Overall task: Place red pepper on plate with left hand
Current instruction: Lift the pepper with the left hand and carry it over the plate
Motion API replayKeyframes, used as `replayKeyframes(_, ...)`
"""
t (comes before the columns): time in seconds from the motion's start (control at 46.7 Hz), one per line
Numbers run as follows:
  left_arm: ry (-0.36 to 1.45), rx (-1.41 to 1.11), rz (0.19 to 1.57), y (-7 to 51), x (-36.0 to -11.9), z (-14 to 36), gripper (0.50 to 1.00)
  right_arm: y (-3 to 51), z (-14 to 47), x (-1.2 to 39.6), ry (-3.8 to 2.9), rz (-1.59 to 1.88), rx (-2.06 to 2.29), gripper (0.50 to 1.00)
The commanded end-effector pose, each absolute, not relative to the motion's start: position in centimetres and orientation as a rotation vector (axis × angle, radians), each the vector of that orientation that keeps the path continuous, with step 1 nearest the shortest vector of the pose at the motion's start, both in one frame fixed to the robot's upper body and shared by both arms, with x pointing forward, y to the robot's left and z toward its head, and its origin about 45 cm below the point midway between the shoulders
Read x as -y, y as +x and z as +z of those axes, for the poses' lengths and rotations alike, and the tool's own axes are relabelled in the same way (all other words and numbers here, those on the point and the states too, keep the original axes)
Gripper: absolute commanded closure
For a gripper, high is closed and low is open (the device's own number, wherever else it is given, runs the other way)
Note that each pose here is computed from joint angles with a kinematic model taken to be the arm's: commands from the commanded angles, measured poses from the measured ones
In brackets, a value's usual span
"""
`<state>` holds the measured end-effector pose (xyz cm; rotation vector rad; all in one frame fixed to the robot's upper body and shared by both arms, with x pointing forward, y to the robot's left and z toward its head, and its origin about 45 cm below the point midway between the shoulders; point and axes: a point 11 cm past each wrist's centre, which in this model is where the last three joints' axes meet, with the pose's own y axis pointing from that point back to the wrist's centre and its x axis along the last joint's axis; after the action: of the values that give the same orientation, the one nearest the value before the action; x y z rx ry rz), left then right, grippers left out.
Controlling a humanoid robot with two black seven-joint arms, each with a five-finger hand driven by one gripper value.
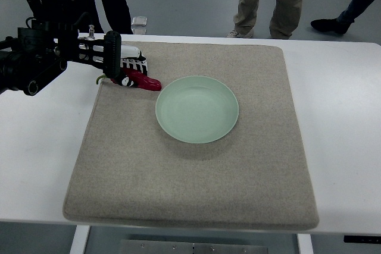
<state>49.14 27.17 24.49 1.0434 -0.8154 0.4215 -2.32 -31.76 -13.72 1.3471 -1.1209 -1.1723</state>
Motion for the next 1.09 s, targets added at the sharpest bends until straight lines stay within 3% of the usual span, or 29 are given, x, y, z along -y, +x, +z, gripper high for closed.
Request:
replayKeyframes(0.0, 1.033, 0.82, 0.434, 49.4, -27.1, 25.1, 1.0, -2.3, -13.7, 31.8, 1.347, -1.172, 1.121, 0.568)
replayKeyframes(0.278, 0.976, 0.853, 0.471, 50.2, -26.1, 27.8, 1.0, -2.3, -13.7, 31.8, 1.347, -1.172, 1.121, 0.568)
replayKeyframes(0.835, 0.73, 0.953, 0.274, 46.4, -17.7, 30.0, 1.0, -2.3, -13.7, 31.8, 1.347, -1.172, 1.121, 0.568)
replayKeyframes(1.07, 0.715, 0.948, 0.24, 45.7, -16.8, 29.7, 1.0, -2.3, -13.7, 31.7, 1.348, -1.173, 1.12, 0.568)
